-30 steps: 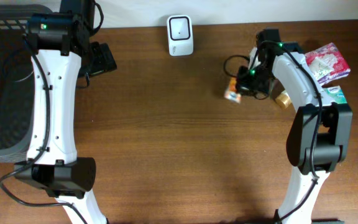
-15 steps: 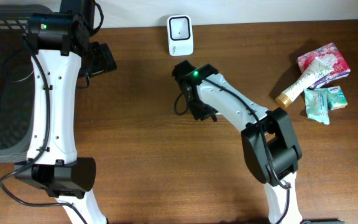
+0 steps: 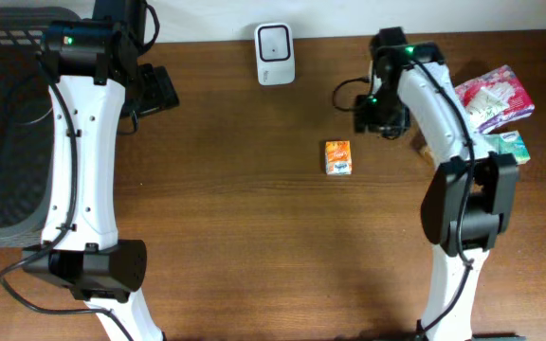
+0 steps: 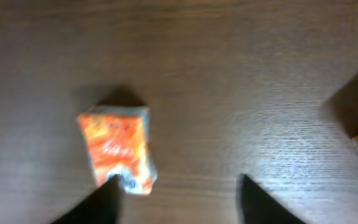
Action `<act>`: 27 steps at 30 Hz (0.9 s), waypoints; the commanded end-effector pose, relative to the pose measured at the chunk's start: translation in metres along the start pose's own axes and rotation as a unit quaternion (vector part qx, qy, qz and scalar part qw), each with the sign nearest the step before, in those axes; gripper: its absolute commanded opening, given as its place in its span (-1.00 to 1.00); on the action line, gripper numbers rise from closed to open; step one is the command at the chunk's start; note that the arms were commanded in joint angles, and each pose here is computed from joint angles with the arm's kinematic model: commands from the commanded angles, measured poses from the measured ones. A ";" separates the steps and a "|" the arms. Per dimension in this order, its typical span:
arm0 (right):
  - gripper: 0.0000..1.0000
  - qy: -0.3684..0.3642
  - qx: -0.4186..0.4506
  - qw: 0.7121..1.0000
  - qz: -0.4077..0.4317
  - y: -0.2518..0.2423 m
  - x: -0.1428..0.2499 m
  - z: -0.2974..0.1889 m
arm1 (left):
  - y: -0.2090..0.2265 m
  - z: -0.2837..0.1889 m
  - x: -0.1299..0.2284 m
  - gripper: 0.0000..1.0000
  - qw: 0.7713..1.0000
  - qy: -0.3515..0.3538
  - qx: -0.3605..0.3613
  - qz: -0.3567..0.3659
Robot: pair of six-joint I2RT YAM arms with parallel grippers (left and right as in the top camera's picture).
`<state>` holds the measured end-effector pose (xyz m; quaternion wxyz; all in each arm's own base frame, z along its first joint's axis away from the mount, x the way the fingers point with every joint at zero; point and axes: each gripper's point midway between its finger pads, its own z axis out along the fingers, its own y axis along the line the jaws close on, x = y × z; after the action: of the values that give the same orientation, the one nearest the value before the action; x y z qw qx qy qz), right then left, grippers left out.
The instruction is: Scan the item barcode
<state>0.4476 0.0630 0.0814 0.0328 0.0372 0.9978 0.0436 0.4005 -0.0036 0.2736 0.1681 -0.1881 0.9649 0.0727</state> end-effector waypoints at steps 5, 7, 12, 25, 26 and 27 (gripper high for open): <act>0.02 0.070 -0.108 0.989 -0.071 0.031 0.025 0.057 | 0.003 -0.013 -0.002 0.98 1.000 -0.018 0.003 -0.003; 0.01 0.085 -0.109 0.988 -0.068 0.027 0.039 0.079 | 0.003 -0.013 -0.002 0.98 1.000 -0.018 0.003 -0.003; -0.92 0.104 -0.245 0.961 -0.076 0.068 0.055 0.060 | 0.003 -0.013 -0.002 0.98 1.000 -0.018 0.003 -0.003; -0.92 -0.028 -0.546 0.760 -0.351 0.140 0.084 -0.088 | 0.003 -0.013 -0.002 0.98 1.000 -0.018 0.003 -0.003; -0.92 -0.027 -0.546 0.761 -0.350 0.140 0.084 -0.088 | 0.003 -0.013 -0.002 0.98 1.000 -0.018 0.003 -0.003; -0.92 -0.025 -0.545 0.762 -0.348 0.140 0.084 -0.088 | 0.003 -0.013 -0.002 0.98 1.000 -0.018 0.003 -0.003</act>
<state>0.3667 0.1974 0.1633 0.0675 -0.3278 0.7582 0.5596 0.4005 -0.0036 0.2736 0.1682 -0.1881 0.9649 0.0728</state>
